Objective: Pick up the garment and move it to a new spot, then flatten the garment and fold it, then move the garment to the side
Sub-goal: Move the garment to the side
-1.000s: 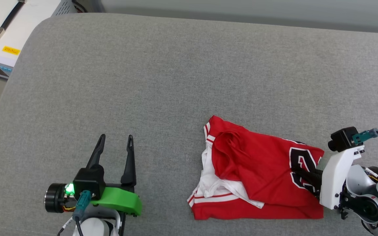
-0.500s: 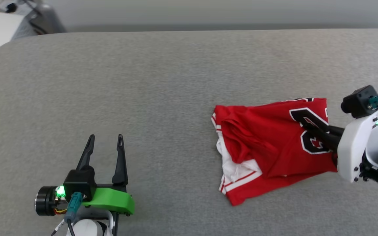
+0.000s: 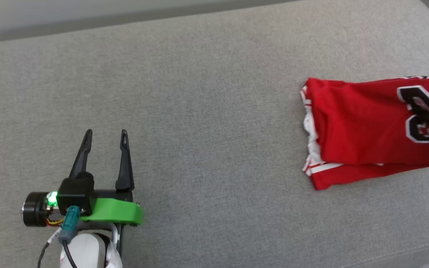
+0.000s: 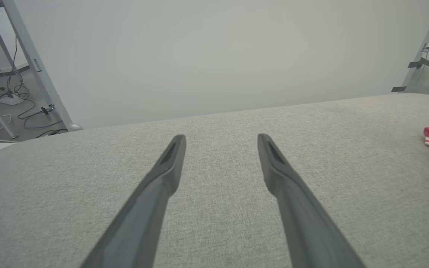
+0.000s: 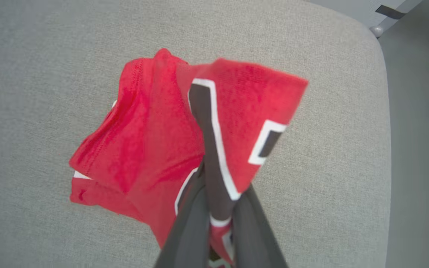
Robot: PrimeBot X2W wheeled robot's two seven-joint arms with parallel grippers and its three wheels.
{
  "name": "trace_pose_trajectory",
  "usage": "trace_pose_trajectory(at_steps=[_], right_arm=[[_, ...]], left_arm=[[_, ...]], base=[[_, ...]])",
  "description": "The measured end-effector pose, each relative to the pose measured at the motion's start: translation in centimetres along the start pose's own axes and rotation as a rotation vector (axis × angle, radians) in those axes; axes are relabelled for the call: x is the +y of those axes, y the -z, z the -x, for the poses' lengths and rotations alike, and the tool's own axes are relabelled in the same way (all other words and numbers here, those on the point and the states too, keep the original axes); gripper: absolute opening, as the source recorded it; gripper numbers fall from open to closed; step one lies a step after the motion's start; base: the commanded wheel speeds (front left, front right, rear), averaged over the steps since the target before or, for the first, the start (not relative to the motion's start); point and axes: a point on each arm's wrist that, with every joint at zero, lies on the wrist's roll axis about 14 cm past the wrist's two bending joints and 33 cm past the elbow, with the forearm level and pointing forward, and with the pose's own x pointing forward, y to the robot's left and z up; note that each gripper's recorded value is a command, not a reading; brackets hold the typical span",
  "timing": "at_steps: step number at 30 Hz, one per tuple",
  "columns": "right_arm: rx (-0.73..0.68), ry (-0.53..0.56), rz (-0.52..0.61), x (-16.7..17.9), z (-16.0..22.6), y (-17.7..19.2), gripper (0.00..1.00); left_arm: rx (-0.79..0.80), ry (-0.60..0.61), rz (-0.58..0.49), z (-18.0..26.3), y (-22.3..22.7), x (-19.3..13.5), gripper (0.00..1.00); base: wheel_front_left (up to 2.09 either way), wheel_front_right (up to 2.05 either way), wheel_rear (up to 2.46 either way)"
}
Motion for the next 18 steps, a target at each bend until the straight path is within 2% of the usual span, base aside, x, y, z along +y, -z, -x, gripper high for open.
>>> trace_pose_trajectory(at_steps=[10,18], right_arm=[[0.153,0.314,0.000,-11.2,-1.1,2.1,0.00],[0.197,0.470,-0.003,-16.3,-2.7,2.4,0.00]], left_arm=[[0.021,0.018,-0.002,-2.8,2.9,0.6,1.00],[0.064,0.008,0.006,-3.3,5.6,1.3,1.00]], base=[[0.00,0.00,0.00],[0.00,0.00,0.00]])
